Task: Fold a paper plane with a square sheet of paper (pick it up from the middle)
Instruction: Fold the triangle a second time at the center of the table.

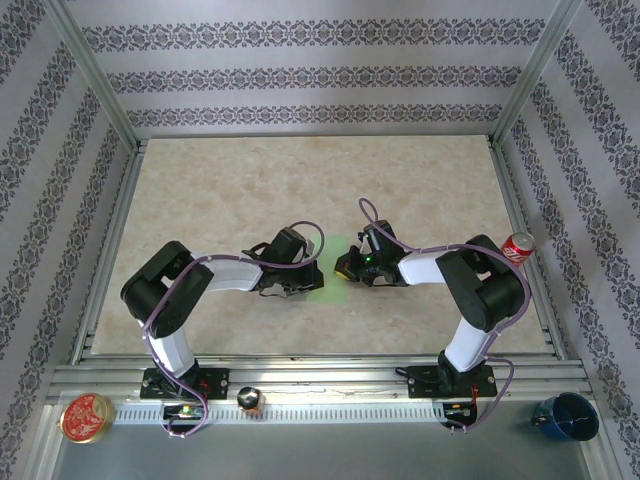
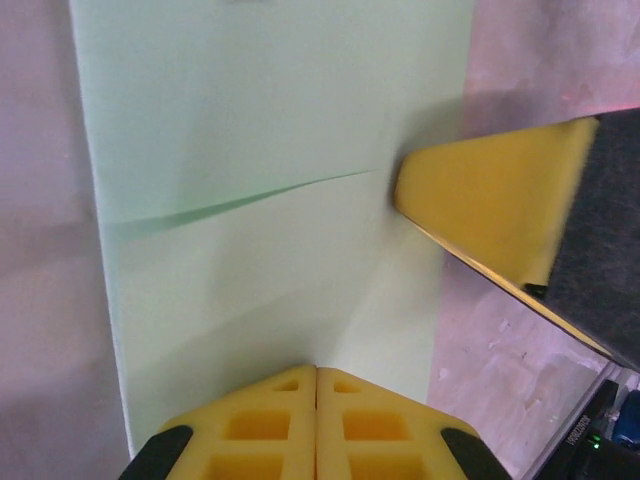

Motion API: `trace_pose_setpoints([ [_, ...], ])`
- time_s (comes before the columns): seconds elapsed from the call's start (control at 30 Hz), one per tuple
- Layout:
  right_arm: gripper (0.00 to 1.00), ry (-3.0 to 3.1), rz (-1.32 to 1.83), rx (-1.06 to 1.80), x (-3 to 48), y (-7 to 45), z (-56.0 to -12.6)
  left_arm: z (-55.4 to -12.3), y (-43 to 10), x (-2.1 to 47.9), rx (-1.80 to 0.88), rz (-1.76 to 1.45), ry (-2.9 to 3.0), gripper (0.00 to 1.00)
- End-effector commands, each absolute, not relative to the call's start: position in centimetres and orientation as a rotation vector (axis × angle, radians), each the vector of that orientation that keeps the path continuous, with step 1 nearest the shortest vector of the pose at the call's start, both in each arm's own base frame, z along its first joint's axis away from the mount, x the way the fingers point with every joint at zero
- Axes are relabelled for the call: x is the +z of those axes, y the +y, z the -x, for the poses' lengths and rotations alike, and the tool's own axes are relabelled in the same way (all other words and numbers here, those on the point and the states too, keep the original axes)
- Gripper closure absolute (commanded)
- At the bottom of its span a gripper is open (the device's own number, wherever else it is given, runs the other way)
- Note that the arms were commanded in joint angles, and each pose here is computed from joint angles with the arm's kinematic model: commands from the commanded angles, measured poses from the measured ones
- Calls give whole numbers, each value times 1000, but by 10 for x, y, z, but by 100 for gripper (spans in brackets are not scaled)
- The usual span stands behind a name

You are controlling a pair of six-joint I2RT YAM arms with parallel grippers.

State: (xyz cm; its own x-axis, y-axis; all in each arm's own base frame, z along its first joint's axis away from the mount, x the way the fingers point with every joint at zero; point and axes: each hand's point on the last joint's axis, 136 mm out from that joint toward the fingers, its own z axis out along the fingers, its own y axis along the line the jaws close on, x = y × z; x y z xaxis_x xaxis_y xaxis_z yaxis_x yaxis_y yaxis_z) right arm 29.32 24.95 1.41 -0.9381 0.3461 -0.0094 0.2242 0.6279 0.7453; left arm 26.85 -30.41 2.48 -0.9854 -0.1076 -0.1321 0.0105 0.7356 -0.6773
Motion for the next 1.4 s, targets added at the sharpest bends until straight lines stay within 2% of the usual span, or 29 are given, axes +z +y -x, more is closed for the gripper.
trace_pose_setpoints([
  [0.0,100,2813,-596,1038,-22,228,-274,-265,-318,46,-1173,24,2735,93],
  [0.13,100,2815,-601,1037,-23,228,-274,-270,-329,51,-1250,43,2718,93],
  [0.3,100,2817,-598,1040,-23,229,-274,-269,-331,30,-1256,91,2766,93],
  [0.47,100,2822,-599,1030,-24,227,-272,-260,-310,10,-1118,153,2821,92],
  [0.63,100,2831,-603,1022,-27,226,-270,-246,-297,1,-1112,202,2833,92],
  [0.9,100,2839,-606,1015,-30,224,-268,-228,-283,5,-1129,233,2823,90],
  [1.2,100,2831,-601,1025,-26,226,-271,-212,-256,0,-1018,307,2851,90],
  [1.37,100,2827,-598,1030,-25,227,-272,-224,-264,27,-1053,221,2776,92],
])
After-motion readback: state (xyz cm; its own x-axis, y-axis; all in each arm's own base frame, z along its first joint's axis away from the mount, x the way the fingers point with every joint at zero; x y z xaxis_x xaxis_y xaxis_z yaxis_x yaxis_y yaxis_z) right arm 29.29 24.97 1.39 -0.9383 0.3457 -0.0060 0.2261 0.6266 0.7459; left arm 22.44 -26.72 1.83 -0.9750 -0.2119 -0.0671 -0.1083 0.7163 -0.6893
